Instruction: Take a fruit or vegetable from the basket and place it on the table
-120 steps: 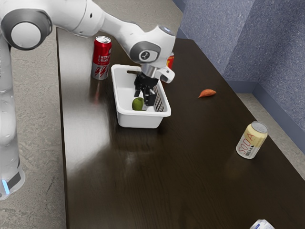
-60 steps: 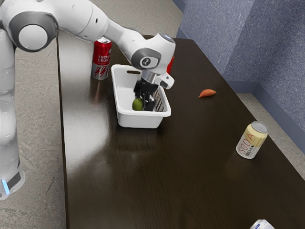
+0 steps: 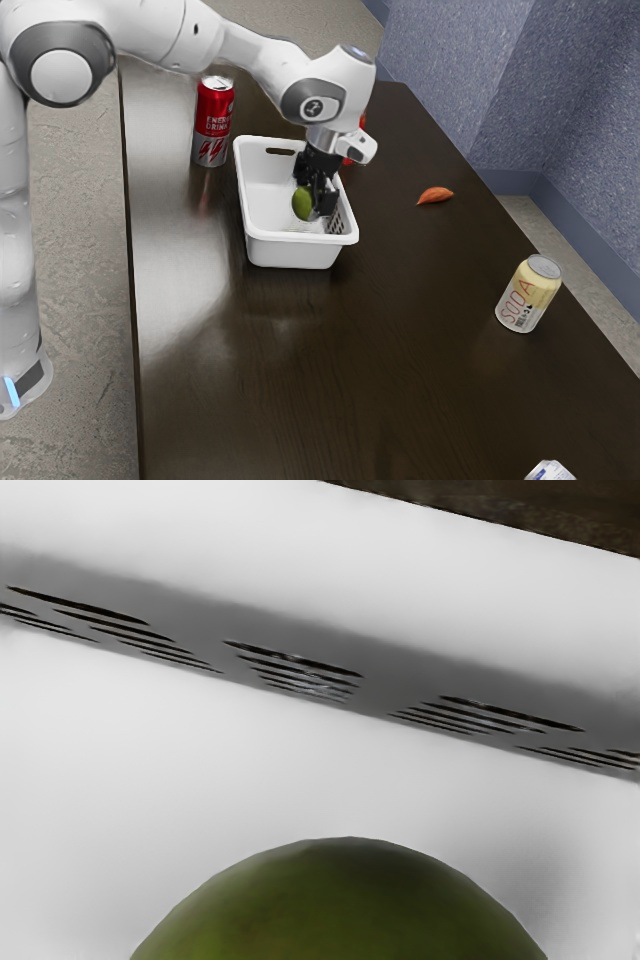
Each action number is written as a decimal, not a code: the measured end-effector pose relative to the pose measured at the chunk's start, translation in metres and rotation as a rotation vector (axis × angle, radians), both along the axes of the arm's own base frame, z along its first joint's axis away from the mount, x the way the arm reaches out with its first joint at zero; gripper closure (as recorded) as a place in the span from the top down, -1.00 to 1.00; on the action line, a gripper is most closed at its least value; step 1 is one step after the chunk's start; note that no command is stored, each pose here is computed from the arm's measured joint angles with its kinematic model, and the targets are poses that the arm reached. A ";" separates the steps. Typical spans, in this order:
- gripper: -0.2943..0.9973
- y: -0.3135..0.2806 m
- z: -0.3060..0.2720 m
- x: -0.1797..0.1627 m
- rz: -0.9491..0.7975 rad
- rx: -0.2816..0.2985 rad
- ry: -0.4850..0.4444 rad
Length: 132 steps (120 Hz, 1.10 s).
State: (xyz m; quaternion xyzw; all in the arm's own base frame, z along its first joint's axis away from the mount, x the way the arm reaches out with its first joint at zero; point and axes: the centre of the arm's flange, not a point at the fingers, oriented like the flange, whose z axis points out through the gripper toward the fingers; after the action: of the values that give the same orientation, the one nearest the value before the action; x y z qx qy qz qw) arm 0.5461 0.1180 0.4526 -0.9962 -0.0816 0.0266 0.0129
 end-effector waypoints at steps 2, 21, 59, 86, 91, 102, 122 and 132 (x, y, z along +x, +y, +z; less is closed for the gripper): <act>-0.04 0.000 0.004 0.001 -0.001 0.002 -0.005; -0.04 0.003 0.061 0.014 -0.005 0.035 -0.067; -0.01 -0.016 0.111 0.018 -0.029 0.043 -0.066; -0.02 -0.111 0.110 0.027 -0.171 0.026 -0.053; -0.02 -0.138 0.109 0.028 -0.213 0.023 -0.052; -0.02 -0.201 0.105 0.023 -0.311 0.017 -0.047; -0.02 -0.256 0.093 0.027 -0.389 0.004 -0.034; -0.03 -0.227 0.085 0.054 -0.333 -0.011 -0.034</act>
State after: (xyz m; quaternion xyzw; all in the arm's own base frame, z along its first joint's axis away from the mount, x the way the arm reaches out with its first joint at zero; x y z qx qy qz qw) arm 0.6002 -0.1086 0.5375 -0.9963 0.0846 0.0077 0.0101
